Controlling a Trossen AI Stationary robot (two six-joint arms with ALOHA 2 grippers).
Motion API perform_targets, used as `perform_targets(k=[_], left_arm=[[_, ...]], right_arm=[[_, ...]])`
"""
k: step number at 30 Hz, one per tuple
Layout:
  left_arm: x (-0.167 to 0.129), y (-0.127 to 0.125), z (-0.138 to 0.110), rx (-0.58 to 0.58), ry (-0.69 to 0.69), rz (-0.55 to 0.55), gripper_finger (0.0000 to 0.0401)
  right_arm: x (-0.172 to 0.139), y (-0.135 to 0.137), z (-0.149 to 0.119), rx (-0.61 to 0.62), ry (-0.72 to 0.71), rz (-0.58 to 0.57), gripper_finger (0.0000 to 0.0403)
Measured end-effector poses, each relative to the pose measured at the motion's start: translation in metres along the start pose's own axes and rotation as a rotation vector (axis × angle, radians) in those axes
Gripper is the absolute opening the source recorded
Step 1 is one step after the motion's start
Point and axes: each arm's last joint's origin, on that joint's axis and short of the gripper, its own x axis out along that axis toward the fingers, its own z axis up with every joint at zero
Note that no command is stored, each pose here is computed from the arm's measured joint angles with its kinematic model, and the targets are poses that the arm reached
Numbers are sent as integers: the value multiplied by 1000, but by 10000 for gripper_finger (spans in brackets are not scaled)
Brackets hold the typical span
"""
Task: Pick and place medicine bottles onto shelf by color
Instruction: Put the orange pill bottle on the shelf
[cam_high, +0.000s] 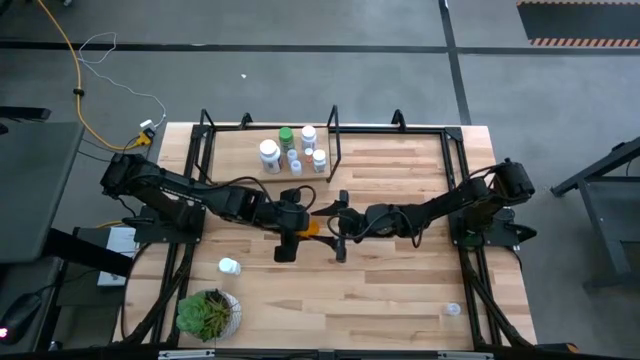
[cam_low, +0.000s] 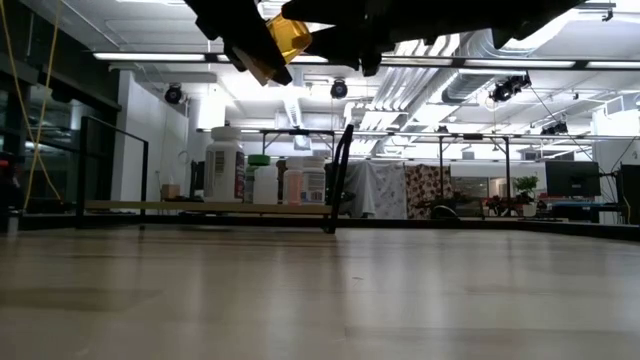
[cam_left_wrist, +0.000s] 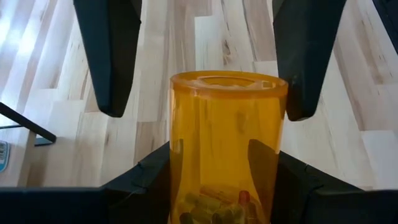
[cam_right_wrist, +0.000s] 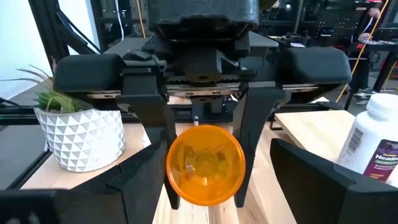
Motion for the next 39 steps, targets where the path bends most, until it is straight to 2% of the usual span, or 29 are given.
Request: perform_targets(k=[8, 28, 33, 39], left_arm=[[0, 0, 1, 3, -10, 6, 179], [0, 0, 3, 1, -31, 12, 179], [0, 0, 3, 3, -28, -8, 184], [0, -1, 3, 16, -25, -36, 216]], right_arm=[[0, 0, 0, 48, 4, 7, 270], [0, 0, 1, 52, -8, 8, 173], [0, 0, 1, 53, -6, 9, 170], [0, 1, 0, 51, -3, 15, 177]])
